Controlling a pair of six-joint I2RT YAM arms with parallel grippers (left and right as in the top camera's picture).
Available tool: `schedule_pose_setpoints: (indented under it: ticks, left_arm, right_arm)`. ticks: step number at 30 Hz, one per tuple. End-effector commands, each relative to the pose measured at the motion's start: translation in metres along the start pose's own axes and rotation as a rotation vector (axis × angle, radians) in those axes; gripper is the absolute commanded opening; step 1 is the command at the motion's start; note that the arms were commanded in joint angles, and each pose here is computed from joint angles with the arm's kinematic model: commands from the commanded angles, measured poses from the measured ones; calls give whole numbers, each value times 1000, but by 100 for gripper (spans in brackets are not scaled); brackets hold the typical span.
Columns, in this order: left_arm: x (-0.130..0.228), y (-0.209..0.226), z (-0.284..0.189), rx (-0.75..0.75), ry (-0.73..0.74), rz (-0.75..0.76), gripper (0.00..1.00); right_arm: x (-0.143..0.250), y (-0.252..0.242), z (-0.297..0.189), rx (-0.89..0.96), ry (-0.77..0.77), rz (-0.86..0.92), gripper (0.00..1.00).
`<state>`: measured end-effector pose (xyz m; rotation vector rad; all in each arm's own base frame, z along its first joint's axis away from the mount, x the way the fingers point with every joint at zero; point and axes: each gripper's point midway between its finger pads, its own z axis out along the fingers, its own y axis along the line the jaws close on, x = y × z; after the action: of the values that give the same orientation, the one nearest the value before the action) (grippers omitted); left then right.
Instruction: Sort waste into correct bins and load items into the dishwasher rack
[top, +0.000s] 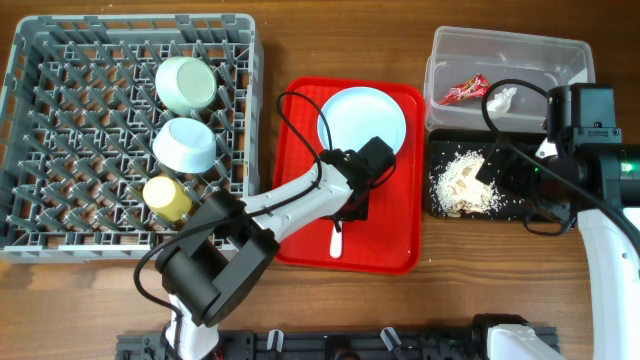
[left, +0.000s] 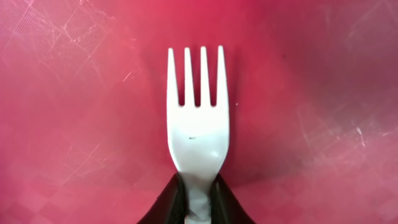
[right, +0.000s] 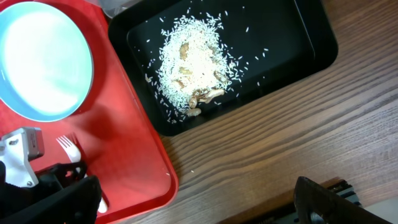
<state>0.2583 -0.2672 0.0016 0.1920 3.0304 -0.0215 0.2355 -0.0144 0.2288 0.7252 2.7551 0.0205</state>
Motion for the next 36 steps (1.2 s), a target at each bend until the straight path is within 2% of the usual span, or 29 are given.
schedule_pose_setpoints:
  ticks: [1,9,13,16,18,19,22,25,29,33,36]
  left_arm:
    - [5,11,9,-27,43,-23,8]
    - [-23,27,-36,32,-57,-91,12]
    - [-50,49,-92,99,-203,-73,13]
    - [-69,80,-136,130,-322,-92,17]
    - [-80,107,-159,126,-394,-114,26]
    - [-86,124,-169,108,-433,-132,27]
    - [-99,169,-183,53,-498,-146,24]
    - [-103,203,-180,23,-490,-212,18]
    - [-101,190,-176,139,-454,-204,20]
    - [-100,159,-172,212,-432,-135,38]
    - [-106,139,-157,217,-414,-90,44]
  right_arm:
    - [-3,-2,-1,11,-11,-8,100]
    - [-2,-2,-1,8,-8,-9,100]
    - [-2,-2,-1,8,-8,-9,99]
    - [-2,-2,-1,8,-8,-9,100]
    - [-2,-2,-1,8,-8,-9,100]
    - [-2,-2,-1,7,-9,-9,100]
    - [-2,-2,-1,7,-9,-8,100]
    - [-1,0,-1,-2,-4,-8,100]
    - [-2,0,-1,-3,-5,-7,100]
    - [-3,0,-1,-4,-8,-7,100]
    - [-2,0,-1,-4,-8,-7,100]
